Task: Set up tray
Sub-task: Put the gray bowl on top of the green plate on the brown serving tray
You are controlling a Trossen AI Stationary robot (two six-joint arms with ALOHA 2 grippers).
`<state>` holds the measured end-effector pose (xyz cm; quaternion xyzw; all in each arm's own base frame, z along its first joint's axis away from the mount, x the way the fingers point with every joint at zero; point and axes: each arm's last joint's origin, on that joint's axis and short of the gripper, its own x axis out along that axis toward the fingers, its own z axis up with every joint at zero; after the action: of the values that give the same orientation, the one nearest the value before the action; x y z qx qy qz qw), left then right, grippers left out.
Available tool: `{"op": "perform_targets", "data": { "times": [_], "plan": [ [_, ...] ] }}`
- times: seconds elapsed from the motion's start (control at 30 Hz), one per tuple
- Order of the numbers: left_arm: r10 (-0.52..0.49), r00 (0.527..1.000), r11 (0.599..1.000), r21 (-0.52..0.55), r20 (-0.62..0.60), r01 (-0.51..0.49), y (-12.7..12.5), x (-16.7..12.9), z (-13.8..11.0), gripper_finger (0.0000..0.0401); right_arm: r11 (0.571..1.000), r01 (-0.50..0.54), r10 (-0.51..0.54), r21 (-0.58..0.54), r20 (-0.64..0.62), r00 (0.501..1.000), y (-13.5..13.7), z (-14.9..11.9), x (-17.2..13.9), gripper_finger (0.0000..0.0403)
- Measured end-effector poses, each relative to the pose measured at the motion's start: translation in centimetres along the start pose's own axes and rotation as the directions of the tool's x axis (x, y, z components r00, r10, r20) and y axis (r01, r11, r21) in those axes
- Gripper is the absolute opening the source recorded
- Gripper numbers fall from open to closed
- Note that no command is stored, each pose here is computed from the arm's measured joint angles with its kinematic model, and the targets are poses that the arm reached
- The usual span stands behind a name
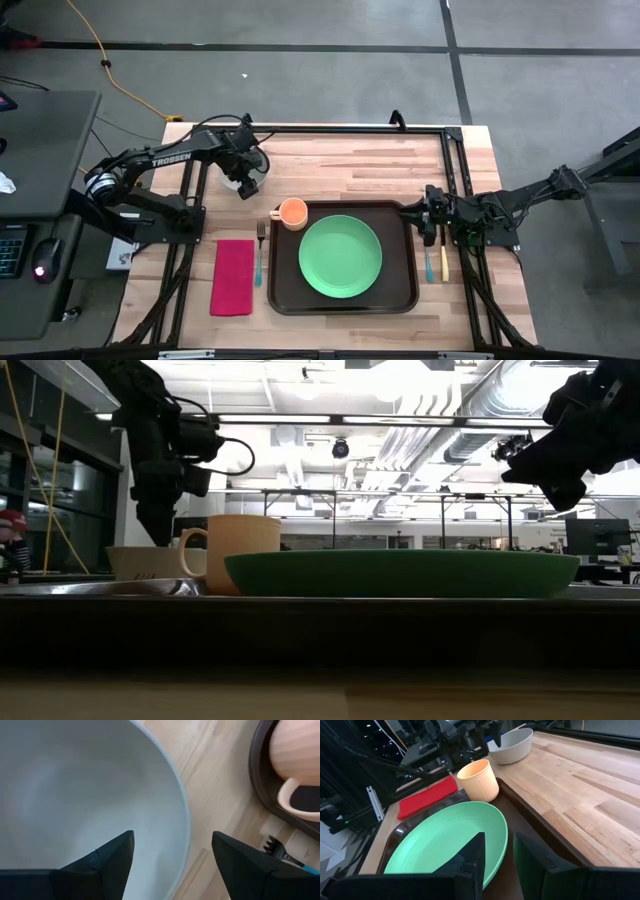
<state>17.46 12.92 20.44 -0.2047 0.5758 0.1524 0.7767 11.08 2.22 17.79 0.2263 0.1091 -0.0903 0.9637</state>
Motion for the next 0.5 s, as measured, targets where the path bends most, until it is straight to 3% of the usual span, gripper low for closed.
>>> {"op": "perform_targets", "data": {
  "times": [0.5],
  "plan": [
    [-0.004, 1.000, 1.000, -0.001, 0.001, 0.004, -0.01, 0.00, 0.00, 0.0299, 1.000, -0.004, 0.004, 0.001, -0.002, 1.000, 0.01, 0.00, 0.00, 0.0078]
  ]
}}
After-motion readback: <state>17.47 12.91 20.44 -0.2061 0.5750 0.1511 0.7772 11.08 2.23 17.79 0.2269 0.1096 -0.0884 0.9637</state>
